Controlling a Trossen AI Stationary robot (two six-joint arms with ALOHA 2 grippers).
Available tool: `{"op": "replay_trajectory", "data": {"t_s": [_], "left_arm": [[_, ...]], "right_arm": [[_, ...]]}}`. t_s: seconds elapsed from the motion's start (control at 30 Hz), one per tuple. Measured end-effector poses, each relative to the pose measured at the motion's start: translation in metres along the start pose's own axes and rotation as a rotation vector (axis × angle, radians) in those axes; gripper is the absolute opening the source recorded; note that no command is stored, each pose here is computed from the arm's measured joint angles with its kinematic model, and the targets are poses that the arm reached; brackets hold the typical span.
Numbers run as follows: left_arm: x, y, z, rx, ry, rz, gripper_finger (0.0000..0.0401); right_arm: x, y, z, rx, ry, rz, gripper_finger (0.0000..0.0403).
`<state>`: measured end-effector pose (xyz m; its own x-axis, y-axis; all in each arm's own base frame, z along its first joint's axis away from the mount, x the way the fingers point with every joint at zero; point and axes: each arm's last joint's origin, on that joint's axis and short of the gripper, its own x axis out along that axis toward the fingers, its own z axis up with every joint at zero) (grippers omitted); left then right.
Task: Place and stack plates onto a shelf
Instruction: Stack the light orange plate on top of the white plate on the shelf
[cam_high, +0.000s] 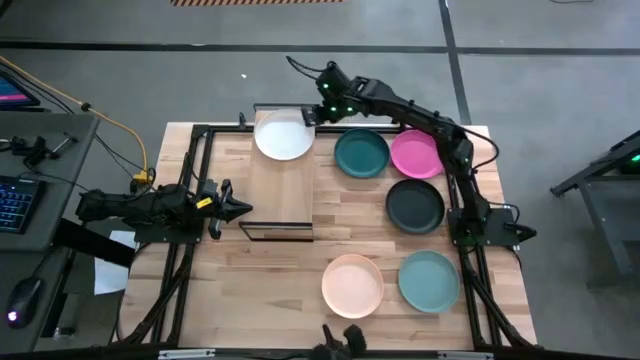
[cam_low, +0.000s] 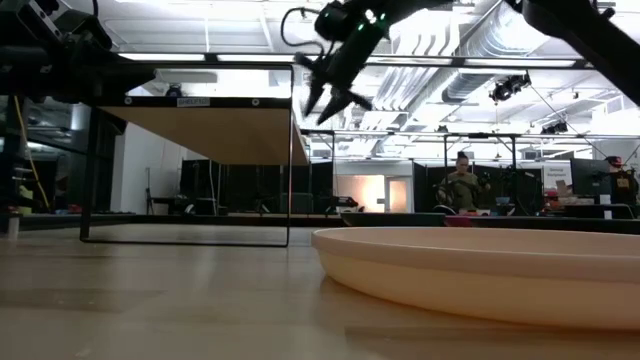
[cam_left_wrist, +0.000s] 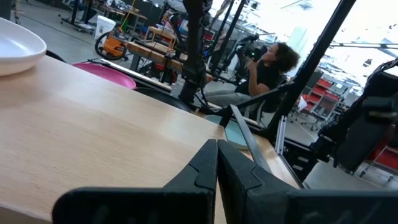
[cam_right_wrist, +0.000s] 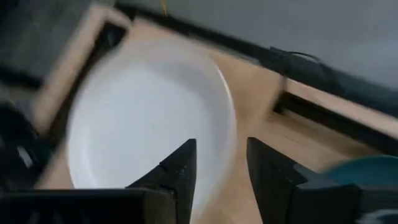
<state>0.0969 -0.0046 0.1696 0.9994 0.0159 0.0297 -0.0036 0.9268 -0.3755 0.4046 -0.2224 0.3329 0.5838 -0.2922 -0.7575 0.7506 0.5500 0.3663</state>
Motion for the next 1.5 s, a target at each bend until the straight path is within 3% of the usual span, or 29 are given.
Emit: {"op": "replay_trajectory", "data": {"t_s": [0.23,0.33,0.5,0.67,0.8,0.9,1.2,1.5], "left_arm": [[0.0,0.0,0.0,0.0,0.0,0.0,0.0],[0.0,0.0,0.0,0.0,0.001,0.0,0.0],[0.0,0.0,0.0,0.0,0.0,0.0,0.0],[0.0,0.0,0.0,0.0,0.001,0.0,0.0],[0.0,0.0,0.0,0.0,0.0,0.0,0.0],[0.0,0.0,0.0,0.0,0.0,0.0,0.0],[0.0,0.0,0.0,0.0,0.001,0.0,0.0],[0.0,0.0,0.0,0.0,0.0,0.0,0.0]], "right_arm": [[-0.062,0.02,-0.061,-0.428,0.221,-0.229,0.0124],[-0.089,0.03,-0.094,-0.523,0.212,-0.22,0.0124],[-0.12,0.019,-0.157,-0.486,0.166,-0.106,0.0124],[-0.142,-0.002,-0.222,-0.379,0.188,0.142,0.0124],[-0.153,-0.009,-0.259,-0.28,0.174,0.306,0.0124],[-0.155,-0.008,-0.276,-0.237,0.199,0.36,0.0124],[-0.129,0.024,-0.314,-0.313,0.388,0.282,0.0124],[-0.082,0.03,-0.345,-0.358,0.625,0.174,0.0124]]}}
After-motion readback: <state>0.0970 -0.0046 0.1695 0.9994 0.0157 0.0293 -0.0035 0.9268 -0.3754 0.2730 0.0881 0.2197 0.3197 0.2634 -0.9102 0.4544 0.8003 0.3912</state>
